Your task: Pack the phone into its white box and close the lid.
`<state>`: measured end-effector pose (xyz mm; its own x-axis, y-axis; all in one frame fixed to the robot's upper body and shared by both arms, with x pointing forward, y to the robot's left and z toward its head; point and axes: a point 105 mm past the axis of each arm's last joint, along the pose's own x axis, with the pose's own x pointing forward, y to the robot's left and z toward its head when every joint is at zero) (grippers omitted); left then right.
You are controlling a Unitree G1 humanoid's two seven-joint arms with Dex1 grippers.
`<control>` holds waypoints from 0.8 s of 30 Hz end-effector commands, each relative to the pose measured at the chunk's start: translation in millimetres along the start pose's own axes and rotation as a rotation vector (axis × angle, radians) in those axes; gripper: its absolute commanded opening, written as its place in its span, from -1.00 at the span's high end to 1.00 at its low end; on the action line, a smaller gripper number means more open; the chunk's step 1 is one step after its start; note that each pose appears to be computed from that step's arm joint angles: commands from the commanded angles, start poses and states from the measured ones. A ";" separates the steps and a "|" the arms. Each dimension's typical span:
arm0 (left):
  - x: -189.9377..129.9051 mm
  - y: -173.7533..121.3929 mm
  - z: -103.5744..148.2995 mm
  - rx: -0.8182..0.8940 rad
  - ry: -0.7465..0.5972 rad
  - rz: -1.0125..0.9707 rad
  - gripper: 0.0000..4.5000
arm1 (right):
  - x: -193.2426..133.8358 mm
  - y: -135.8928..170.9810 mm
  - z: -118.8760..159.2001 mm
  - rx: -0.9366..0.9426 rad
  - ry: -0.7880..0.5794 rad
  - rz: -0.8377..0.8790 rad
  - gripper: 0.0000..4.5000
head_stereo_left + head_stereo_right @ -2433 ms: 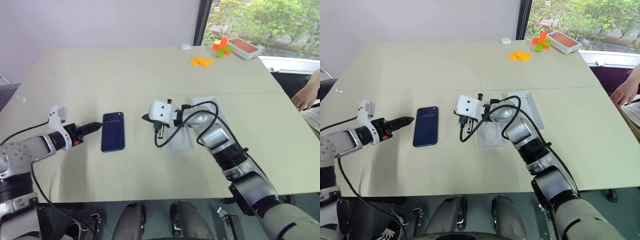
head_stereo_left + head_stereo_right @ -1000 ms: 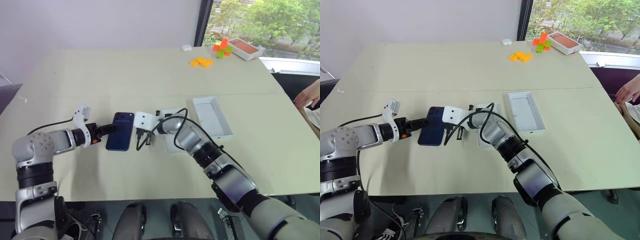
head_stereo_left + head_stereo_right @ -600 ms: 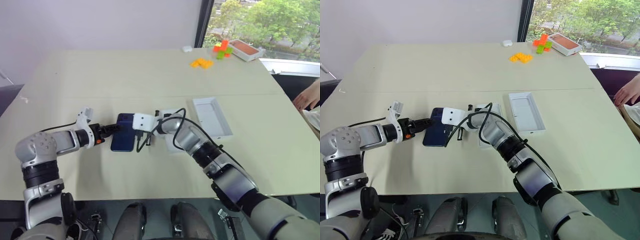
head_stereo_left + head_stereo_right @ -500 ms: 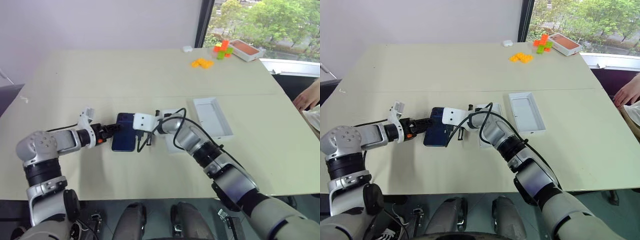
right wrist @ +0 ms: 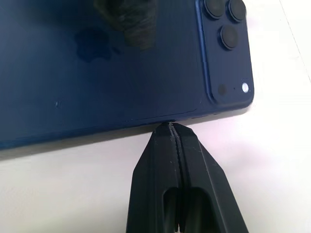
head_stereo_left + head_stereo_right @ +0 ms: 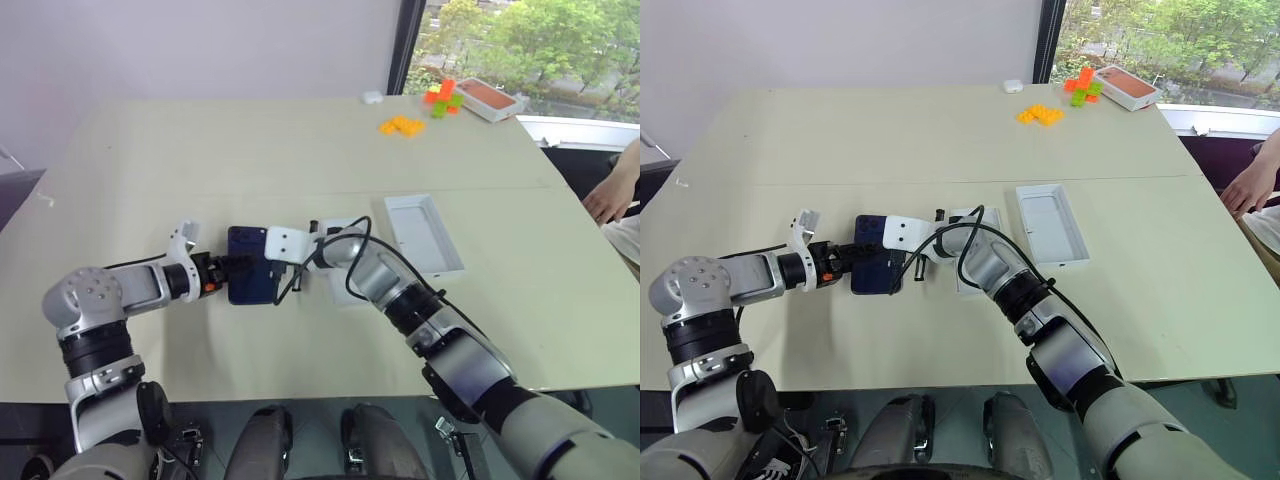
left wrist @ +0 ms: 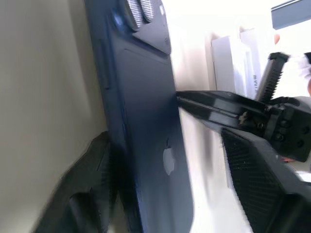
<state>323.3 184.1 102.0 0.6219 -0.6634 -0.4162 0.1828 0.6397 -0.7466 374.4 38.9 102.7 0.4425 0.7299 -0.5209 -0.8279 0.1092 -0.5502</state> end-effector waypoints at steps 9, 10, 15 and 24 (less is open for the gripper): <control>-1.4 6.4 -16.8 -0.109 0.030 -0.073 0.98 | -7.9 -10.3 3.0 -0.021 -0.014 -0.032 1.00; -2.8 6.4 -17.2 -0.119 0.028 -0.089 0.98 | -9.6 -11.5 3.1 -0.014 -0.018 -0.033 1.00; -9.3 7.4 -14.9 -0.146 0.004 -0.124 0.98 | -21.1 -19.6 12.7 0.047 -0.083 -0.042 1.00; -25.9 -2.7 2.1 -0.170 -0.116 -0.250 1.00 | -80.9 -38.9 32.6 0.450 -0.352 0.034 0.75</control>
<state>307.8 195.2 101.5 0.6344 -0.7416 -0.2183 0.1651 0.4059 -0.8989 365.0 3.5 174.0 0.3616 0.8845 -0.2948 -0.9265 0.3054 -0.2199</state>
